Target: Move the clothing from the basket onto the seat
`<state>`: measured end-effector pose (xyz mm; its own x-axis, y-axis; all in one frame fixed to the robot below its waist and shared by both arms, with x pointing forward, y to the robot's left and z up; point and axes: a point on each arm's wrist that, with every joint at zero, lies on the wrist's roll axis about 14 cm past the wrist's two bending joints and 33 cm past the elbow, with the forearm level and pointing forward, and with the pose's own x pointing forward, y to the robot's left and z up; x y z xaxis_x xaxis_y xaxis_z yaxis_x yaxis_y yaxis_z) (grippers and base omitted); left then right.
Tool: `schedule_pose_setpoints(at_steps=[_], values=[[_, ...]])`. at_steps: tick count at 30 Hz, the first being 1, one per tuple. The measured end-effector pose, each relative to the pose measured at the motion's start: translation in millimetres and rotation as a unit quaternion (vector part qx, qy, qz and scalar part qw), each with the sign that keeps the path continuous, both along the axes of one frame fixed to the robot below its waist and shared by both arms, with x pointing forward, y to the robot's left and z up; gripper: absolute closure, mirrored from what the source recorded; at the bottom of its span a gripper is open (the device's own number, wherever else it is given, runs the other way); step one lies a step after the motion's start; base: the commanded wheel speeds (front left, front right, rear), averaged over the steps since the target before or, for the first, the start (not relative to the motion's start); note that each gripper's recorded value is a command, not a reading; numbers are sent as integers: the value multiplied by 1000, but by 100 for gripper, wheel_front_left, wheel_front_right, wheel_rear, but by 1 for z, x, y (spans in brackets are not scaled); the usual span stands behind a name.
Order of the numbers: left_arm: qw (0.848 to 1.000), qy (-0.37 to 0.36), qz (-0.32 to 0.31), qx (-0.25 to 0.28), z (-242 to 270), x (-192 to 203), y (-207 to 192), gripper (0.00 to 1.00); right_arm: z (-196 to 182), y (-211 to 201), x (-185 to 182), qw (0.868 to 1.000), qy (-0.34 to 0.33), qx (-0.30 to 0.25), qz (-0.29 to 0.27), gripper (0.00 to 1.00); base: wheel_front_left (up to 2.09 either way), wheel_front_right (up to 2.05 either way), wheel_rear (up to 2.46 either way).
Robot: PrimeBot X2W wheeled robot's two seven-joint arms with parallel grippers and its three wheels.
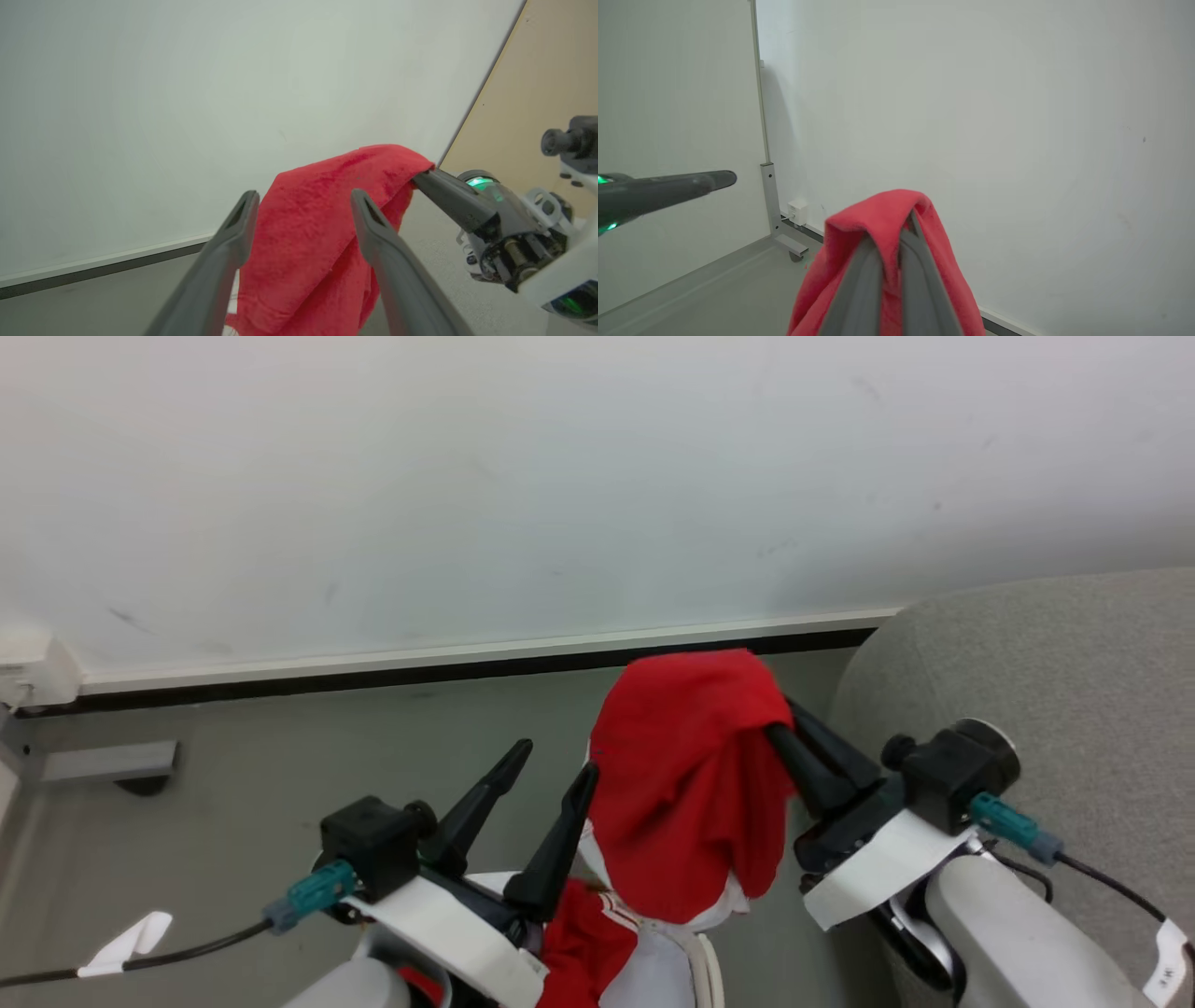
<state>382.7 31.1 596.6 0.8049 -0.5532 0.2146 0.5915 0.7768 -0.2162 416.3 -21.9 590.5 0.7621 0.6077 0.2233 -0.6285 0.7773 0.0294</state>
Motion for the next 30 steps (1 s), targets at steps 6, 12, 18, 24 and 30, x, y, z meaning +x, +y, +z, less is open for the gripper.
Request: schedule_pose_setpoints(at_steps=[6, 12, 18, 24, 30], values=[[999, 7, -41, 2, -10, 0, -28, 0, 5, -57, 4, 997, -12, -1, -71, 100, 0, 0, 0], [995, 10, -98, 5, -18, -5, -65, 0, 5, -112, -6, 990, -14, -8, -140, 100, 0, 0, 0], [986, 18, -164, 3, -25, -17, -106, 0, -1, -163, -28, 978, -7, -12, -209, 100, 0, 0, 0], [976, 20, -216, 0, -27, -30, -139, 0, -1, -206, -51, 964, -5, -14, -266, 100, 0, 0, 0], [972, 25, -233, -1, -33, -31, -147, 0, -6, -228, -59, 954, 3, -7, -300, 100, 0, 0, 0]])
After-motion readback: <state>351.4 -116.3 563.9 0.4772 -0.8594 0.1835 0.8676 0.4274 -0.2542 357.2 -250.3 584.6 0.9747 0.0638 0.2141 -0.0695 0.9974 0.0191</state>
